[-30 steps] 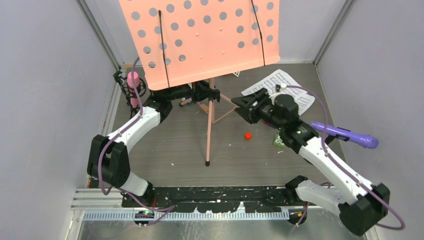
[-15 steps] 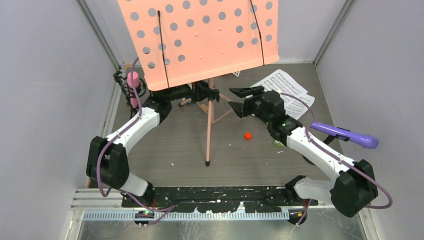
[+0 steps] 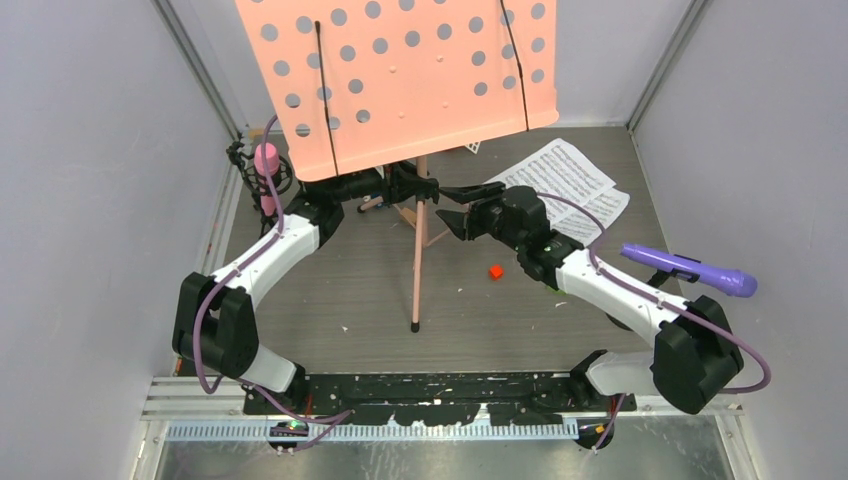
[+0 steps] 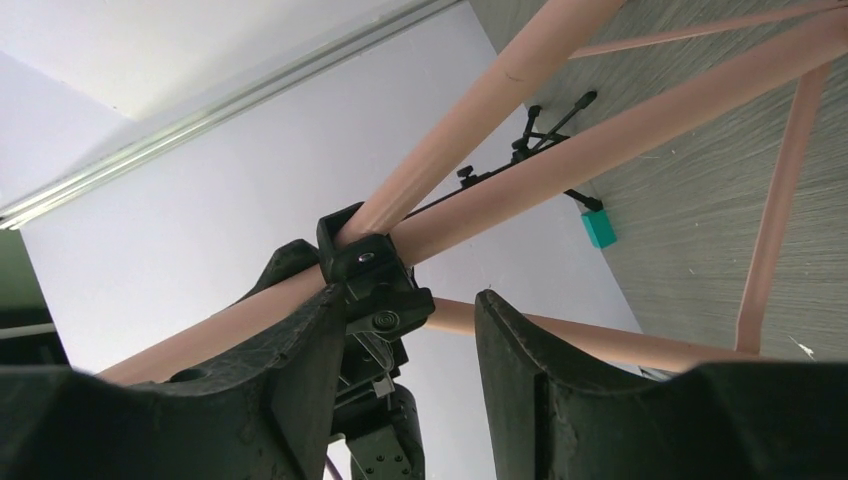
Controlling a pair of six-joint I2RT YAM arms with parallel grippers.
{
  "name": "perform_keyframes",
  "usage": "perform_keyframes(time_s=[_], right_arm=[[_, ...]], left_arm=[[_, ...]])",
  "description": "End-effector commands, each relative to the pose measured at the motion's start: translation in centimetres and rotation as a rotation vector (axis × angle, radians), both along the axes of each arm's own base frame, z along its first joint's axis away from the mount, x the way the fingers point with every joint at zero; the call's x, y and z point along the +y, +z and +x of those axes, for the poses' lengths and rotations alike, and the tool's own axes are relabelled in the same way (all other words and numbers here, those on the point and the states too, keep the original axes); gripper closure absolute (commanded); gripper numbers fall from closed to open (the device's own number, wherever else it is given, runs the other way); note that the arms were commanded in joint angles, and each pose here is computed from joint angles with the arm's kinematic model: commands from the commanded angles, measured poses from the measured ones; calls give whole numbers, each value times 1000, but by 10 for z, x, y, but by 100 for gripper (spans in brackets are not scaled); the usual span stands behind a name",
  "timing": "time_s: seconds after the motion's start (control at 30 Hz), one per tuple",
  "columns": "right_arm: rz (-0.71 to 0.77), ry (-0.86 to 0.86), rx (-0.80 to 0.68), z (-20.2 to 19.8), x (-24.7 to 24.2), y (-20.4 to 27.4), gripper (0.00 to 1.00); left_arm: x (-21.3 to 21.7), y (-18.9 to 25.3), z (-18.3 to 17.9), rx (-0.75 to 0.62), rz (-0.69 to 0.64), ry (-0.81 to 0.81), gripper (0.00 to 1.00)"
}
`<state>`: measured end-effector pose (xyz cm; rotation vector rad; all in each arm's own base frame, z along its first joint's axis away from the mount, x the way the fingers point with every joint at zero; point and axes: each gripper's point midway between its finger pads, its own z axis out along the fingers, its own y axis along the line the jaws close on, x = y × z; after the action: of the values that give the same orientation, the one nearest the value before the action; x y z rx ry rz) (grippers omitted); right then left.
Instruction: Pack up the instrument practice props
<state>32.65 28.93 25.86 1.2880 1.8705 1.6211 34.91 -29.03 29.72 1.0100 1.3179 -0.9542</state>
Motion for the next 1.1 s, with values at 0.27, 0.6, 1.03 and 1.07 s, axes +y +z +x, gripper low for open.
perform_keyframes(time_s=[0.27, 0.6, 1.03, 1.07], right_arm=[[87, 23, -60, 0, 13, 28, 55], [98, 60, -62, -1, 23, 27, 62], [96, 64, -105, 3, 26, 36, 80], [93, 65, -111, 3, 26, 37, 81]], left_arm=[[0, -29, -7, 64, 60, -19, 100], [-1, -31, -7, 72, 62, -24, 100], [-2, -30, -8, 73, 60, -29, 100], [-2, -30, -8, 72, 60, -30, 100]])
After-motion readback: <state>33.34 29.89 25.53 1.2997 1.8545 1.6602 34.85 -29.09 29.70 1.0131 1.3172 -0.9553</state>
